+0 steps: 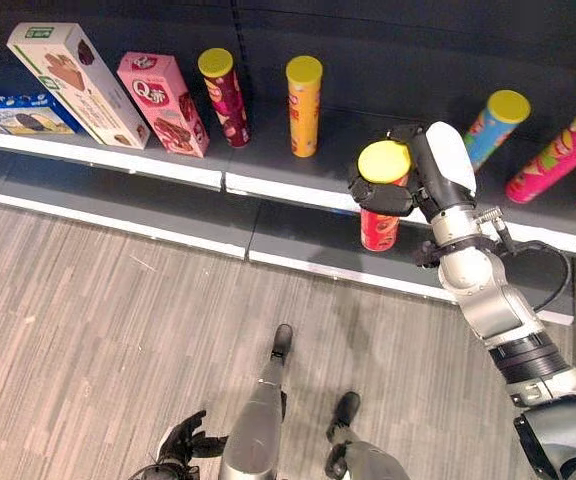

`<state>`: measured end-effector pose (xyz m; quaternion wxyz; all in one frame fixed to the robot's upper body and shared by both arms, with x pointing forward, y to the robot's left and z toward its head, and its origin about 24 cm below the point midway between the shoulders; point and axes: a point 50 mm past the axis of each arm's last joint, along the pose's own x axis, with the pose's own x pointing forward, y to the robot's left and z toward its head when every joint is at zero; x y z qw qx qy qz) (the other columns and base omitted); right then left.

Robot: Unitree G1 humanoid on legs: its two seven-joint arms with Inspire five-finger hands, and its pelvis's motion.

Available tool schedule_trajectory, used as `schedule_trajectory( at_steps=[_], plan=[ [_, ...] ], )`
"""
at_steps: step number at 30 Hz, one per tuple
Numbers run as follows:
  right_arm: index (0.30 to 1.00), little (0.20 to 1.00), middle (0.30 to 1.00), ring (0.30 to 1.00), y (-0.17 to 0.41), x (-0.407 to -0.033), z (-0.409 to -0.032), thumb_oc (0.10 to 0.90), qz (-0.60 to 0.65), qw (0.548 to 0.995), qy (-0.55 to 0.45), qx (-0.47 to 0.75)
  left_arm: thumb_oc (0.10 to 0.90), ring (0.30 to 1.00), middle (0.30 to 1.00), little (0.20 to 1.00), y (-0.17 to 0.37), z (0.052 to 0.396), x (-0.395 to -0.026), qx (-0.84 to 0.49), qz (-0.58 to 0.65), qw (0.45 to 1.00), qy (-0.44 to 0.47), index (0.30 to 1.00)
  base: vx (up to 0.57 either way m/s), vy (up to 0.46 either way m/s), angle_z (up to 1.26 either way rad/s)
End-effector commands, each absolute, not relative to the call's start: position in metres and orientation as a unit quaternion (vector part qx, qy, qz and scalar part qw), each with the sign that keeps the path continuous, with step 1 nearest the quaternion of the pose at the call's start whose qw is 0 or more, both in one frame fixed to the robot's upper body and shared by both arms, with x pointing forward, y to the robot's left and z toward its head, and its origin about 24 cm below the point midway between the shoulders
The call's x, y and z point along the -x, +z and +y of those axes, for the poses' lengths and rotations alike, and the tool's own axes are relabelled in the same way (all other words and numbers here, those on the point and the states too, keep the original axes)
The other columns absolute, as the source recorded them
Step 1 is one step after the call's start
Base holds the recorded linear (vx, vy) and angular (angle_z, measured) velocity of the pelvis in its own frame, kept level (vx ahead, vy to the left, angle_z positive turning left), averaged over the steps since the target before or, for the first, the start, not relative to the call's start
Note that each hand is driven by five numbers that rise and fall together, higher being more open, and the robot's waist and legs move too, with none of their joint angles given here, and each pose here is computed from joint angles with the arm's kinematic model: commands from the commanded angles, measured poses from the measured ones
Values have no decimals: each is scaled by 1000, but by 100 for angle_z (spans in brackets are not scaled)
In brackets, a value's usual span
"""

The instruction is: Put the goods on the table back onto the shelves and tidy them up.

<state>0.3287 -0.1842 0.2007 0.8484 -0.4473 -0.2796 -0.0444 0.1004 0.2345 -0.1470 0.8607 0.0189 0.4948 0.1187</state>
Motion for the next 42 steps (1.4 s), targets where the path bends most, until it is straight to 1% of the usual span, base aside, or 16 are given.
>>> schedule_trajectory(
  at_steps=[1,7,9,14,24,29,30,36,42],
  plan=[
    [300,300,300,300,262,-310,-170,400,-431,801,-81,407,800,900,900,900,-142,253,-88,-89,492,859,113,900,175,137,-4],
    [300,300,300,300,267,-310,-165,400,-442,795,-82,406,800,900,900,900,-140,256,-92,-100,483,862,114,900,84,94,-20],
    [300,300,300,300,278,-310,-167,400,-459,771,-119,426,800,900,900,900,-140,250,-99,-114,474,867,106,900,140,210,-35],
    [300,300,300,300,275,-300,-171,400,-472,757,-140,430,800,900,900,900,-138,244,-104,-123,462,874,93,900,35,36,-6],
    [300,300,300,300,274,-305,-163,400,-478,760,-130,421,800,900,900,900,-132,253,-108,-145,444,879,92,900,-8,66,-7],
    [300,300,300,300,285,-306,-163,400,-488,757,-138,412,800,900,900,900,-128,253,-117,-138,430,887,98,900,47,-212,6],
    [300,300,300,300,279,-301,-166,400,-486,760,-143,407,800,900,900,900,-132,255,-112,-145,445,878,103,900,72,-231,16],
    [300,300,300,300,271,-295,-170,400,-478,764,-134,412,800,900,900,900,-138,248,-101,-136,463,871,95,900,20,-160,71],
    [300,300,300,300,269,-296,-168,400,-481,762,-137,411,800,900,900,900,-141,246,-96,-134,473,866,95,900,9,-19,-1]
  ],
)
